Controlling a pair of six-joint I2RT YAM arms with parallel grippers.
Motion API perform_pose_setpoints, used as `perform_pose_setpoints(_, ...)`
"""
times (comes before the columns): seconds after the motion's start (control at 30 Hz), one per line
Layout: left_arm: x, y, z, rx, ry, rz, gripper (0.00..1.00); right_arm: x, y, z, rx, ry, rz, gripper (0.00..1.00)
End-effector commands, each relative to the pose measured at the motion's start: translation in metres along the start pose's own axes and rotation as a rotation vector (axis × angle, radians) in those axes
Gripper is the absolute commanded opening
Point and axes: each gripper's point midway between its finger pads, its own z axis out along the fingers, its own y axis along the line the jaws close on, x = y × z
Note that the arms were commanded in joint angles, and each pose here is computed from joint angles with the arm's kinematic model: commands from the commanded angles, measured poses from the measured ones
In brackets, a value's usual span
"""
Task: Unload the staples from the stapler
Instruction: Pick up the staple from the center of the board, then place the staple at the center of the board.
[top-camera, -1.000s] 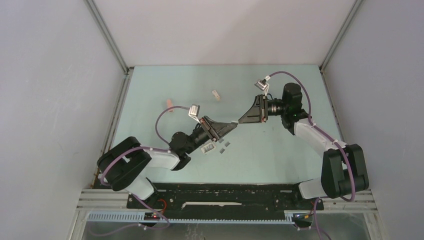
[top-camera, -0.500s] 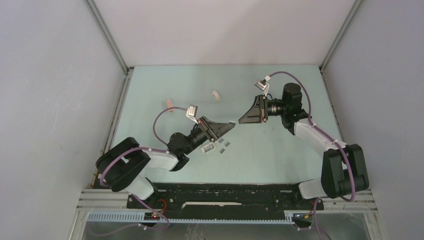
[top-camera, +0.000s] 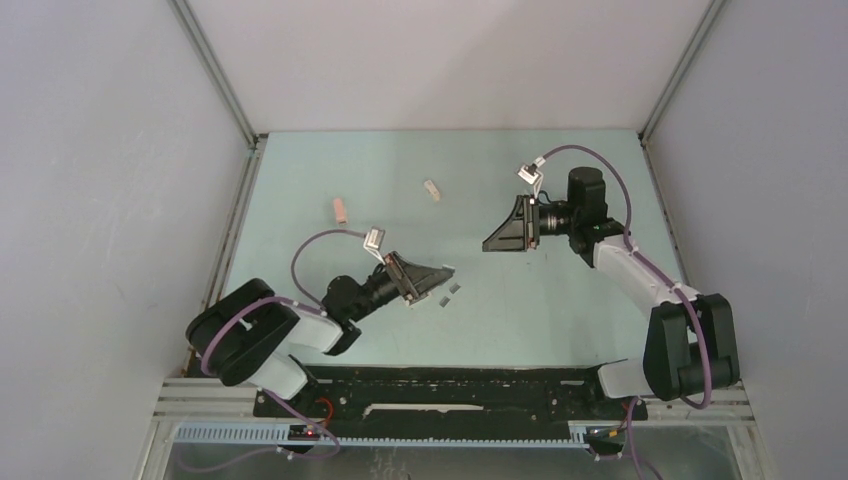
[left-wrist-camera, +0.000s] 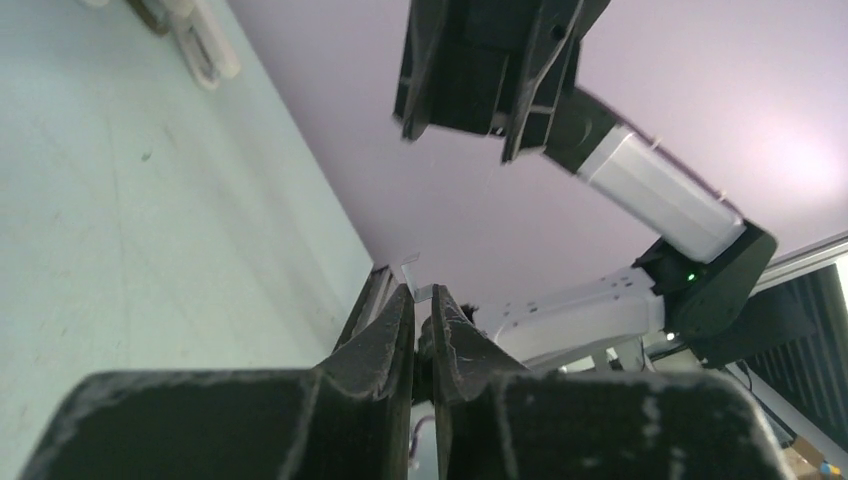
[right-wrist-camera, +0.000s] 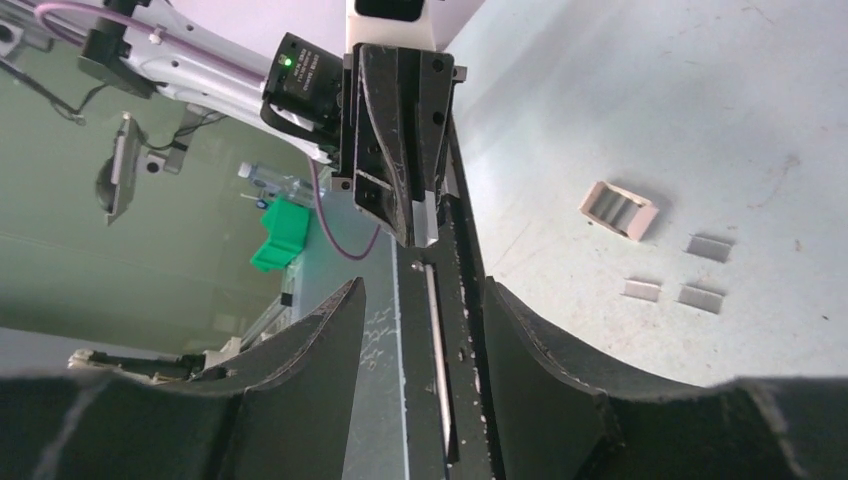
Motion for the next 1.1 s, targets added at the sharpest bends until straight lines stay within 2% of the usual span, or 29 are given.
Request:
perform_pose_setpoints(0.0, 0.028, 0.02, -0.026, -0.033, 0.123, 0.017, 0.14, -0.007, 0.003, -0.008, 0.057, -0.006, -0.129, 0.56)
perform_pose_setpoints(0.17, 0.055, 0.051, -0.049, -0.14, 0.214, -0.048, 0.13, -0.007, -0.002, -0.013, 0.085, -0.014, -0.138, 0.56)
perform_pose_setpoints(0.33, 0.063, 0.062, -0.062, -0.198, 0.247, -0.043, 0.12, -0.007, -0.006, -0.015, 0.095, -0.016, -0.133, 0.56)
perform_pose_setpoints(0.5, 0.059, 0.085, -0.077, -0.424, 0.309, 0.141, 0.14, -0.007, -0.005, -0.015, 0.095, -0.015, -0.134, 0.56)
perform_pose_setpoints(0.63, 0.028, 0.076, -0.088, -0.599, 0.29, 0.335, 0.16, -0.007, -0.005, -0.015, 0.096, -0.016, -0.134, 0.56)
perform_pose_setpoints(0.73, 0.023, 0.074, -0.095, -0.66, 0.322, 0.37, 0.16, -0.007, -0.005, -0.015, 0.096, -0.015, -0.135, 0.56)
perform_pose_setpoints(0.9, 0.042, 0.089, -0.107, -0.739, 0.445, 0.363, 0.16, -0.008, -0.004, -0.016, 0.103, -0.019, -0.145, 0.56)
perform_pose_setpoints(1.07, 0.05, 0.1, -0.116, -0.849, 0.557, 0.433, 0.16, -0.008, -0.006, -0.016, 0.102, -0.018, -0.141, 0.56)
